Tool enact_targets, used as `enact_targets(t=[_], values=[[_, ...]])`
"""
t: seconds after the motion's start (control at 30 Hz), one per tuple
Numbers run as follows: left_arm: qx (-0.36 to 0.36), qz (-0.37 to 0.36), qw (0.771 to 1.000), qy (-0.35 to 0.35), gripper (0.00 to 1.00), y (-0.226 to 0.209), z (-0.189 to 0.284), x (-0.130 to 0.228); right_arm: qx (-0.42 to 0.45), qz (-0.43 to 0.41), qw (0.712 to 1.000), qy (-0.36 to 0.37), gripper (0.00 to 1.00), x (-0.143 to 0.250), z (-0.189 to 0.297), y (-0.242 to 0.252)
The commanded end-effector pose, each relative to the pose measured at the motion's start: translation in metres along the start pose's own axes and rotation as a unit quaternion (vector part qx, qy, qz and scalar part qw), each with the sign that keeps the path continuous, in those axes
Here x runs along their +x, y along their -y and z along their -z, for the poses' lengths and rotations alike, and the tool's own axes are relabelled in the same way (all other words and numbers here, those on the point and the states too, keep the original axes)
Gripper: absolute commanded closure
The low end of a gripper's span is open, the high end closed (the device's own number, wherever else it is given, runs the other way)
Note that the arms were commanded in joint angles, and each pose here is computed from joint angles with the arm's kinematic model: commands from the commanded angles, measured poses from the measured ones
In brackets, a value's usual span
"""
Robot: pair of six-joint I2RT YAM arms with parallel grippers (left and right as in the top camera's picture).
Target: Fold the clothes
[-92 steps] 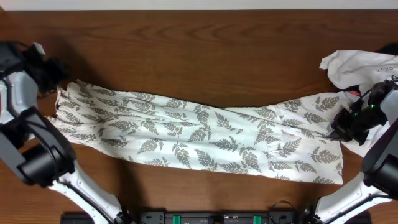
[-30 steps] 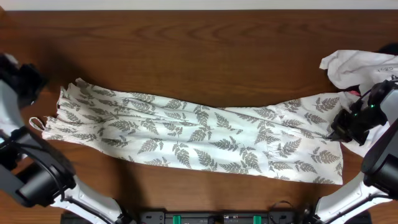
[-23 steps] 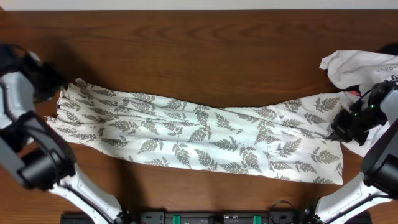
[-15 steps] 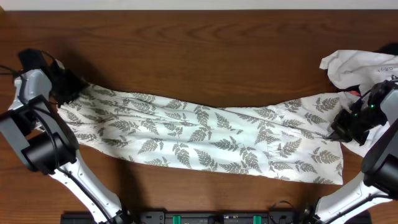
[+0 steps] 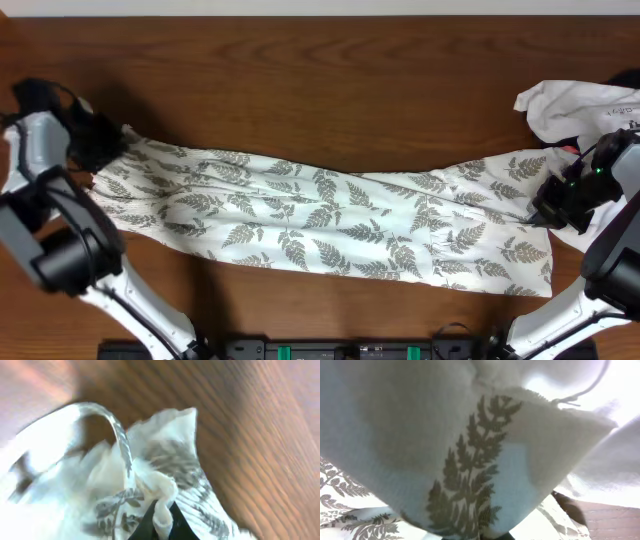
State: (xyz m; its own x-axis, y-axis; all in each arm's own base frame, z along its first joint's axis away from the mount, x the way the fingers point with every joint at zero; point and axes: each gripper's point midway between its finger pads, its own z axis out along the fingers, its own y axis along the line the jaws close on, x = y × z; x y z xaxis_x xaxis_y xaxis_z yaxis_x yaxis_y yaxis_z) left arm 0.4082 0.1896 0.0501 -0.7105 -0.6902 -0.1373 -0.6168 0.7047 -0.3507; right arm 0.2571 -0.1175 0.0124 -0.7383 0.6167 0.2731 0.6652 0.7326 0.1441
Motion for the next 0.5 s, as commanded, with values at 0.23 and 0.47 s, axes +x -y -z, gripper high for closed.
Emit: enact_targets(t=[0.23, 0.47], values=[[-0.144, 0.059, 0.988, -0.019, 0.94, -0.058, 0.062, 0.033, 0.003, -0.008, 1.000, 0.004, 0.99, 0.000, 0.002, 0.005], [-0.171, 0.078, 0.981, -0.049, 0.94, -0.077, 0.061, 0.051, 0.003, -0.008, 1.000, 0.003, 0.99, 0.000, 0.002, 0.005]])
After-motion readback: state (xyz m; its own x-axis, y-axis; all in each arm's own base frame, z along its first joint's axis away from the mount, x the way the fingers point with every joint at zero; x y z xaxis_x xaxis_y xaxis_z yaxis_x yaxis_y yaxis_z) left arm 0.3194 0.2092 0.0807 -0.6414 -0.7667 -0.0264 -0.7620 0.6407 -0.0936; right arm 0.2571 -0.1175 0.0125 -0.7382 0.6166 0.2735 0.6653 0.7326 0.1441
